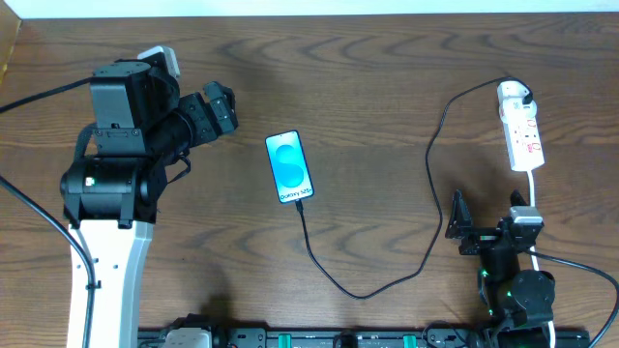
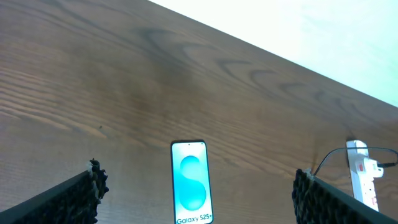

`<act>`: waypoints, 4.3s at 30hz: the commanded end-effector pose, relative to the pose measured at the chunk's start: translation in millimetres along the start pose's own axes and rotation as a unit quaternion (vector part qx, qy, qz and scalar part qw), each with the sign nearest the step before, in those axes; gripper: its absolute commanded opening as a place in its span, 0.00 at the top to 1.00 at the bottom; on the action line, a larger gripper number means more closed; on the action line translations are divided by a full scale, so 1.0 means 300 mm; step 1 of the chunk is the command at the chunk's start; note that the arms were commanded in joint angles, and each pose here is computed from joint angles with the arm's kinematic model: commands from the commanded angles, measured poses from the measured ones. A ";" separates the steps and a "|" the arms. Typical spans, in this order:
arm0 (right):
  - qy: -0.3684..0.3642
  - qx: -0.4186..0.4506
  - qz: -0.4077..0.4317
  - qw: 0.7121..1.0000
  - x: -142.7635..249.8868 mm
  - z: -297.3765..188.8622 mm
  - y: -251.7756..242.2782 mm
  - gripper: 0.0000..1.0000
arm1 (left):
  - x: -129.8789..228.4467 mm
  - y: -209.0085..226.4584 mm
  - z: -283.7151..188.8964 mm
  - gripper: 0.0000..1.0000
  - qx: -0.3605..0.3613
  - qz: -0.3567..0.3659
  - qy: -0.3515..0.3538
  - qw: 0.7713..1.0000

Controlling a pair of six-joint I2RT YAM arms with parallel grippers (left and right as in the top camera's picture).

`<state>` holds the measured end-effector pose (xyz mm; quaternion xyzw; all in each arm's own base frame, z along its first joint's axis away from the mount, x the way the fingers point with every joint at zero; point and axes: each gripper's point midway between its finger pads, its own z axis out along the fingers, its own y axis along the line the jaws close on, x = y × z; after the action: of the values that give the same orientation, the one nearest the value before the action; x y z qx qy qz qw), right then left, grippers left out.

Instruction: Plug charger to phone and switch on socket

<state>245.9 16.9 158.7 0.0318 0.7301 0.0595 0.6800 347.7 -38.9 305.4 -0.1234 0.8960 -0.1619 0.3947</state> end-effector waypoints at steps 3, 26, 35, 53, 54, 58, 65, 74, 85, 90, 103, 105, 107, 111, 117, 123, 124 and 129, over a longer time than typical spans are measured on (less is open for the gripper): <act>0.000 0.000 -0.001 1.000 0.001 -0.001 -0.002 0.01 | 0.000 0.007 -0.004 0.03 -0.007 0.003 -0.001 1.000; 0.000 0.000 -0.001 1.000 0.001 -0.001 -0.002 0.01 | 0.069 0.122 -0.084 0.02 -0.020 0.018 -0.186 0.982; 0.000 0.000 -0.001 1.000 0.001 -0.001 -0.002 0.01 | 0.164 0.155 -0.113 0.02 0.024 0.043 -0.303 0.952; 0.000 0.000 -0.001 1.000 0.001 -0.001 -0.002 0.01 | 0.378 0.251 -0.061 0.02 0.015 0.138 -0.373 0.917; 0.000 0.000 -0.001 1.000 0.001 -0.001 -0.002 0.01 | 0.387 0.256 -0.055 0.02 0.015 0.138 -0.373 0.917; 0.000 0.000 -0.001 1.000 0.001 -0.001 -0.002 0.01 | 0.407 0.273 -0.044 0.02 0.012 0.136 -0.379 0.915; 0.000 0.000 -0.001 1.000 0.001 -0.001 -0.002 0.01 | 0.454 0.302 -0.013 0.02 0.004 0.138 -0.369 0.919; 0.000 0.000 -0.001 1.000 0.001 -0.001 -0.002 0.01 | 0.560 0.363 0.075 0.02 -0.024 0.136 -0.285 0.948; 0.000 0.000 -0.001 1.000 0.001 -0.001 -0.002 0.01 | 0.561 0.364 0.076 0.02 -0.024 0.136 -0.284 0.949; 0.000 0.000 -0.001 1.000 0.001 -0.001 -0.002 0.01 | 0.561 0.364 0.076 0.02 -0.024 0.136 -0.284 0.949; 0.000 0.000 -0.001 1.000 0.001 -0.001 -0.002 0.01 | 0.561 0.364 0.076 0.02 -0.024 0.136 -0.284 0.949; 0.000 0.000 -0.001 1.000 0.001 -0.001 -0.002 0.01 | 0.561 0.364 0.076 0.02 -0.024 0.136 -0.284 0.949; 0.000 0.000 -0.001 1.000 0.001 -0.001 -0.002 0.01 | 0.561 0.364 0.076 0.02 -0.024 0.136 -0.284 0.949; 0.000 0.000 -0.001 1.000 0.001 -0.001 -0.002 0.01 | 0.561 0.364 0.076 0.02 -0.024 0.136 -0.284 0.949; 0.000 0.000 -0.001 1.000 0.001 -0.001 -0.002 0.01 | 0.561 0.364 0.076 0.02 -0.024 0.136 -0.284 0.949; 0.000 0.000 -0.001 1.000 0.001 -0.001 -0.002 0.01 | 0.561 0.364 0.076 0.03 -0.024 0.136 -0.284 0.949; 0.000 0.000 -0.001 1.000 0.001 -0.001 -0.002 0.01 | 0.561 0.364 0.076 0.02 -0.024 0.136 -0.284 0.949; 0.000 0.000 -0.001 1.000 0.001 -0.001 -0.002 0.01 | 0.561 0.364 0.076 0.02 -0.024 0.136 -0.284 0.949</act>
<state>245.8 17.6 158.7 0.0305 0.7302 0.0608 0.6798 245.4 -5.1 150.8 -0.0477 0.7418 -0.0553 0.6666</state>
